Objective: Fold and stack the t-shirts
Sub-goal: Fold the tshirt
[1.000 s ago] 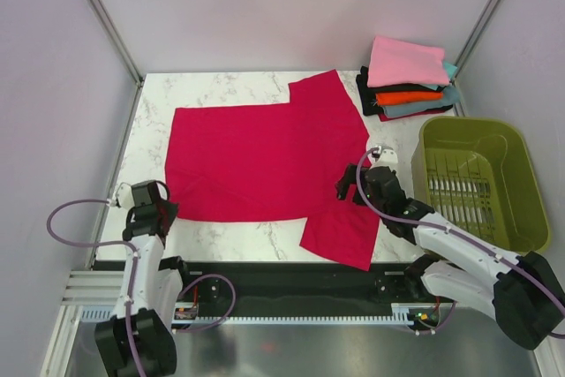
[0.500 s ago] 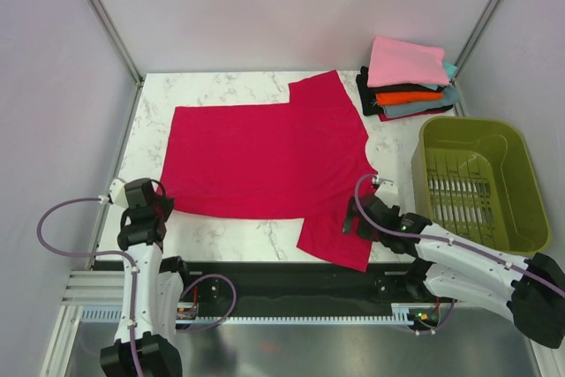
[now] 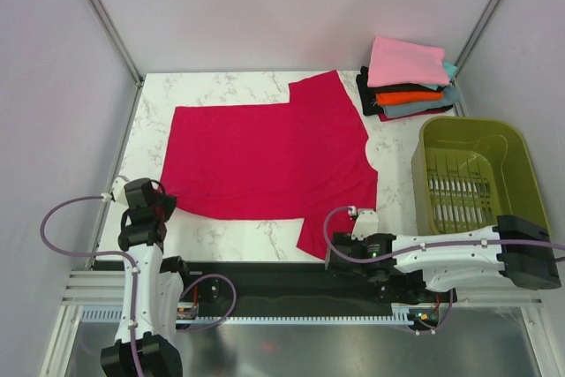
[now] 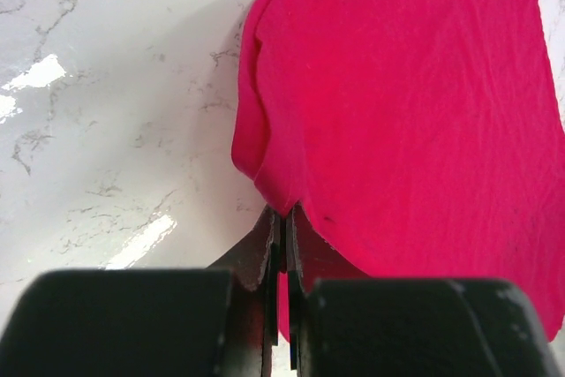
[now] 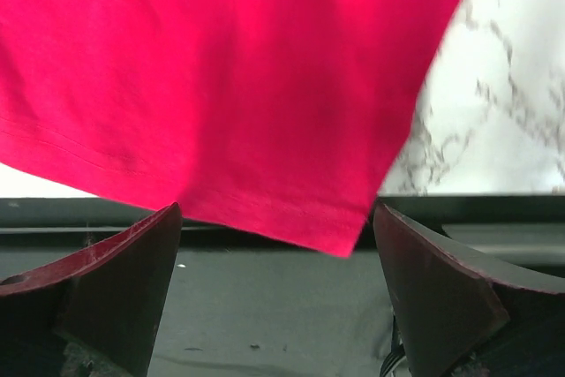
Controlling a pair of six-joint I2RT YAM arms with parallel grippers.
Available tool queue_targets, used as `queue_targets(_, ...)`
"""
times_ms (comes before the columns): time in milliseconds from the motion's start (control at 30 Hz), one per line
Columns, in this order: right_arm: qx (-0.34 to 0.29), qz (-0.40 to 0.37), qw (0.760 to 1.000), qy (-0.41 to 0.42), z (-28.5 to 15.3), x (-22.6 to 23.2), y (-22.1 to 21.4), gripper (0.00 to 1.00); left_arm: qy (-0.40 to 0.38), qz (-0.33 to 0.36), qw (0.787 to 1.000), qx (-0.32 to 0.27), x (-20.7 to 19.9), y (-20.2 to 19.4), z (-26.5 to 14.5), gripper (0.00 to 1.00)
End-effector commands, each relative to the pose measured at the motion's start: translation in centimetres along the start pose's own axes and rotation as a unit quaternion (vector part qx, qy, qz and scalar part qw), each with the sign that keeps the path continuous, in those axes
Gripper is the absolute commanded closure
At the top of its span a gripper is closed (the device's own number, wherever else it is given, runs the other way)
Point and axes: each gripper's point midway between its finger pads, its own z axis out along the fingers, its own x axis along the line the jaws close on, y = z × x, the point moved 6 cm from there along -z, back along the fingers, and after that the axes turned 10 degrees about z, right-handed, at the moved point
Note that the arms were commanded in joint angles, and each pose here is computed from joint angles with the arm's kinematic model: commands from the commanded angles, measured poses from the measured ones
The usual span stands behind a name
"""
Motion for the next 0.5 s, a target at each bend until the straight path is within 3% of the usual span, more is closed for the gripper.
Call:
queue_targets(0, -0.021, 0.035, 0.999, -0.028, -0.15, -0.51, -0.28, 0.03, -0.022, -0.002, 1.000, -0.009, -0.63, 0.40, 0.09, 0.95)
queue_targets(133, -0.036, 0.051, 0.998, -0.012, 0.54, -0.83, -0.21, 0.10, -0.026, -0.003, 1.000, -0.009, -0.72, 0.36, 0.13, 0.95)
queue_targets(467, -0.039, 0.051, 0.998, 0.005, 0.79, -1.00, -0.15, 0.41, -0.028, 0.000, 1.000, -0.009, -0.72, 0.32, 0.13, 0.95)
